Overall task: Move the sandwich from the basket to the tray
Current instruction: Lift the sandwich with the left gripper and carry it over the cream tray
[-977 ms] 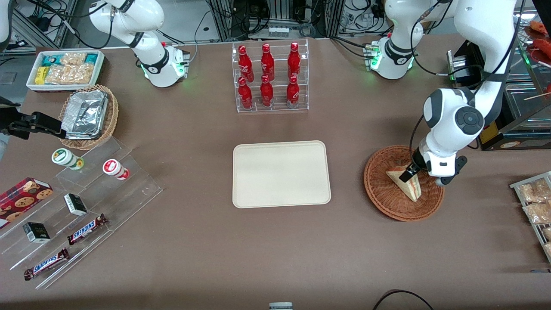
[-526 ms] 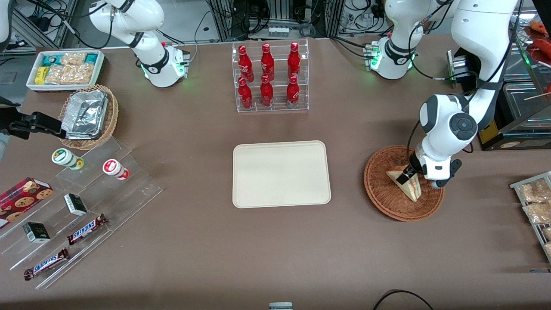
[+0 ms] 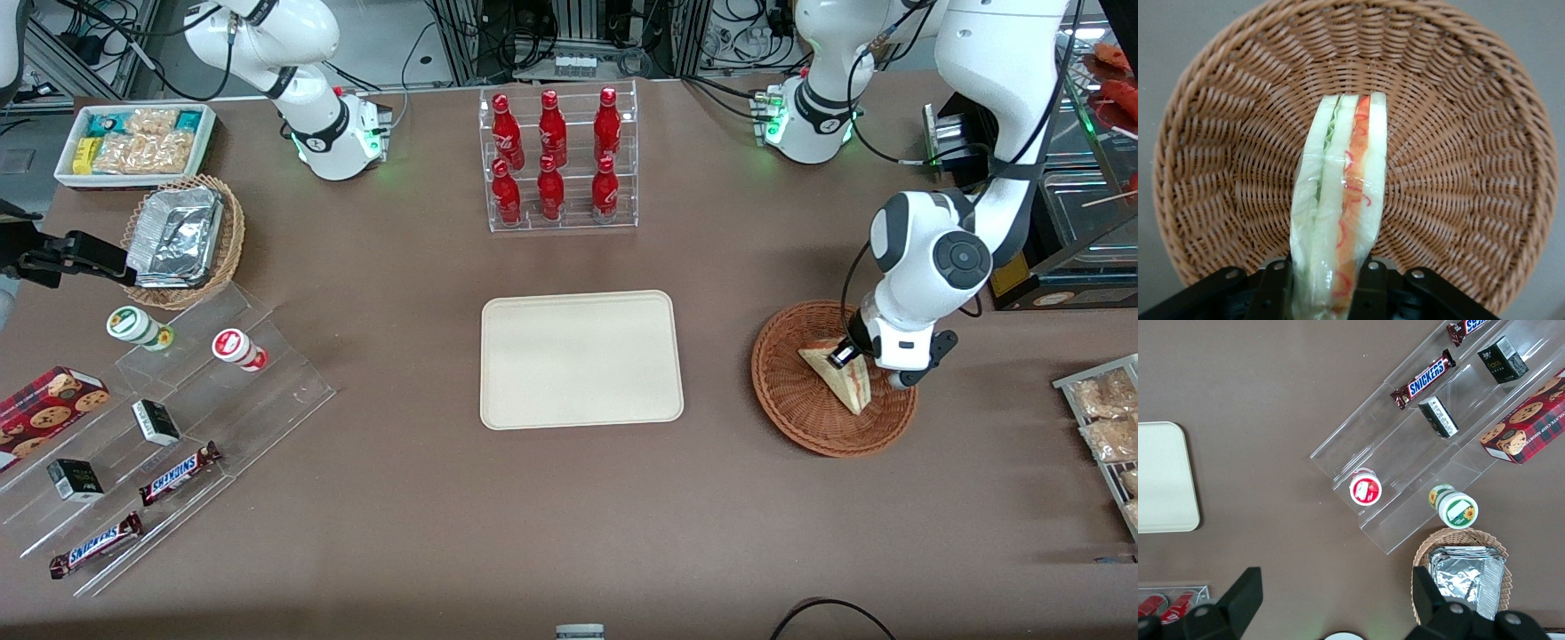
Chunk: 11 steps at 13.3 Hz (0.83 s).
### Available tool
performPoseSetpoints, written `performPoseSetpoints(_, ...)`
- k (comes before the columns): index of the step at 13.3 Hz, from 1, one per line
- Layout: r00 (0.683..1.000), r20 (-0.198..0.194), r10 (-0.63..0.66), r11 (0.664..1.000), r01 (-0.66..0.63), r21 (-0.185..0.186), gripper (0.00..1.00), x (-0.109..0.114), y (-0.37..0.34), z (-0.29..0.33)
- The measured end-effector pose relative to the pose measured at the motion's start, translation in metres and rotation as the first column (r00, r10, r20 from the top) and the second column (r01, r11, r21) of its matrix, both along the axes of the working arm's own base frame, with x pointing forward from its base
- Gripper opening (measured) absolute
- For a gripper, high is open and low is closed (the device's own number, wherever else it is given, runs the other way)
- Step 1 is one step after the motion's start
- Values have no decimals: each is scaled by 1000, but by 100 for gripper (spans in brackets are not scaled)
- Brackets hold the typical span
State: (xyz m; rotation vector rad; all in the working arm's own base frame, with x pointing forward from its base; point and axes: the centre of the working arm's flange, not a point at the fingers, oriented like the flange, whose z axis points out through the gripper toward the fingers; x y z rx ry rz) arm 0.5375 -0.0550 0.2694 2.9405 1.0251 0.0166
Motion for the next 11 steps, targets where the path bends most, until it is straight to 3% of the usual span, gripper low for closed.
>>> performPoseSetpoints(3, 999, -32, -39, 999, 39, 5, 18, 15, -14, 44)
performPoseSetpoints(7, 978, -113, -174, 984, 176, 5, 18, 35, -93, 98)
performPoseSetpoints(11, 937, -137, -321, 946, 323, -5, 18, 31, -193, 92)
